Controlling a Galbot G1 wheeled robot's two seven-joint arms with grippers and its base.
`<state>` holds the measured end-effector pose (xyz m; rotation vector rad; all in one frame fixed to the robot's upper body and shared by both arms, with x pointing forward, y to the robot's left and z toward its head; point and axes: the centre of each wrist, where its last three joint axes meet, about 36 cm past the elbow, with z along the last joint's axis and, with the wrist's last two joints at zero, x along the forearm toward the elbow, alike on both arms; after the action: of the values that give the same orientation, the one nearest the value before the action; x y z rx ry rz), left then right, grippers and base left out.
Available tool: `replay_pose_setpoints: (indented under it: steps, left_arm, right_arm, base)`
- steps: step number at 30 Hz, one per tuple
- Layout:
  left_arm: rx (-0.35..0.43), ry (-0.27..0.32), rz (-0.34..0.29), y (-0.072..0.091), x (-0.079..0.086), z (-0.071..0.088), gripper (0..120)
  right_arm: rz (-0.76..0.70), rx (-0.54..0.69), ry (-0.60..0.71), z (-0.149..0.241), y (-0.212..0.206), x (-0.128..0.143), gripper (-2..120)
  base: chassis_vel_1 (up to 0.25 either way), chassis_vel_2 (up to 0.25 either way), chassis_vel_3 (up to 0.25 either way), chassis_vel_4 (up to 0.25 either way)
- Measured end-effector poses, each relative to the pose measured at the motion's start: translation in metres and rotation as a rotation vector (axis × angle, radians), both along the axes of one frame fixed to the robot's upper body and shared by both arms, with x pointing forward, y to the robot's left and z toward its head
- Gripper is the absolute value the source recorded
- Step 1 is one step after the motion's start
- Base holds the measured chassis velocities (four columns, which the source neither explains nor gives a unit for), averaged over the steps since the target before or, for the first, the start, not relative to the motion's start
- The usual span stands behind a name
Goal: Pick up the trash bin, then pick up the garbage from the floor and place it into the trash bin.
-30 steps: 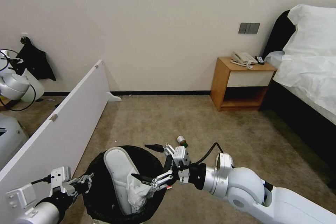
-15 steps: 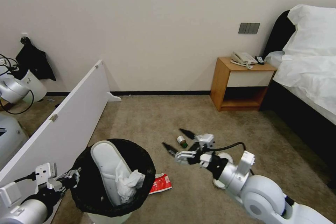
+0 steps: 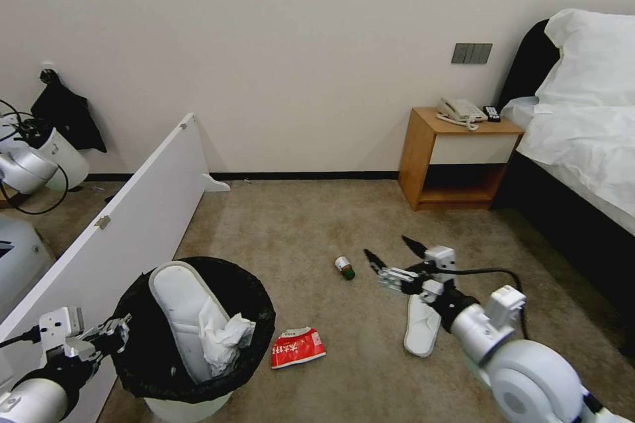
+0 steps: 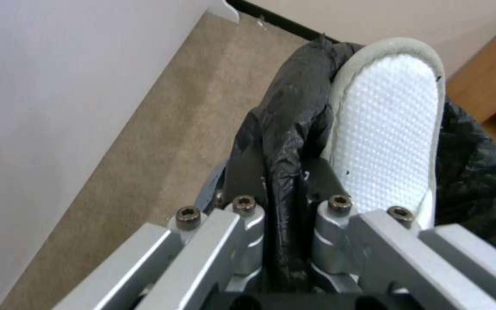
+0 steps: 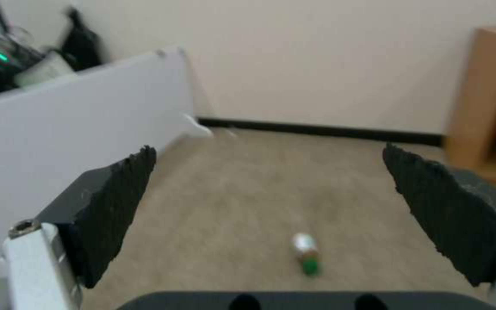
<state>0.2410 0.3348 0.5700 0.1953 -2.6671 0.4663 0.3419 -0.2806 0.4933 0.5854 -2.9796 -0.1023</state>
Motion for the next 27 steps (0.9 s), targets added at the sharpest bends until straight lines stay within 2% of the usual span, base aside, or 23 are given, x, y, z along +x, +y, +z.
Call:
replay_pose_setpoints:
  steps: [12,23,27]
  left_arm:
    - [0.013,-0.003,-0.017,-0.004,0.002,-0.002,5]
    - [0.021,-0.022,-0.031,-0.005,0.005,0.0,5]
    - [0.018,-0.028,-0.038,-0.006,0.005,0.0,5]
  right_arm:
    - [-0.171,-0.15,0.011,-0.013,-0.034,-0.055,100]
    - [-0.293,-0.183,0.001,-0.03,-0.037,-0.09,100]
    - [-0.345,-0.231,-0.033,-0.038,-0.042,-0.104,100]
  base:
    - [0.0,0.0,0.0,0.0]
    - [0.0,0.0,0.0,0.0]
    - [0.0,0.0,0.0,0.0]
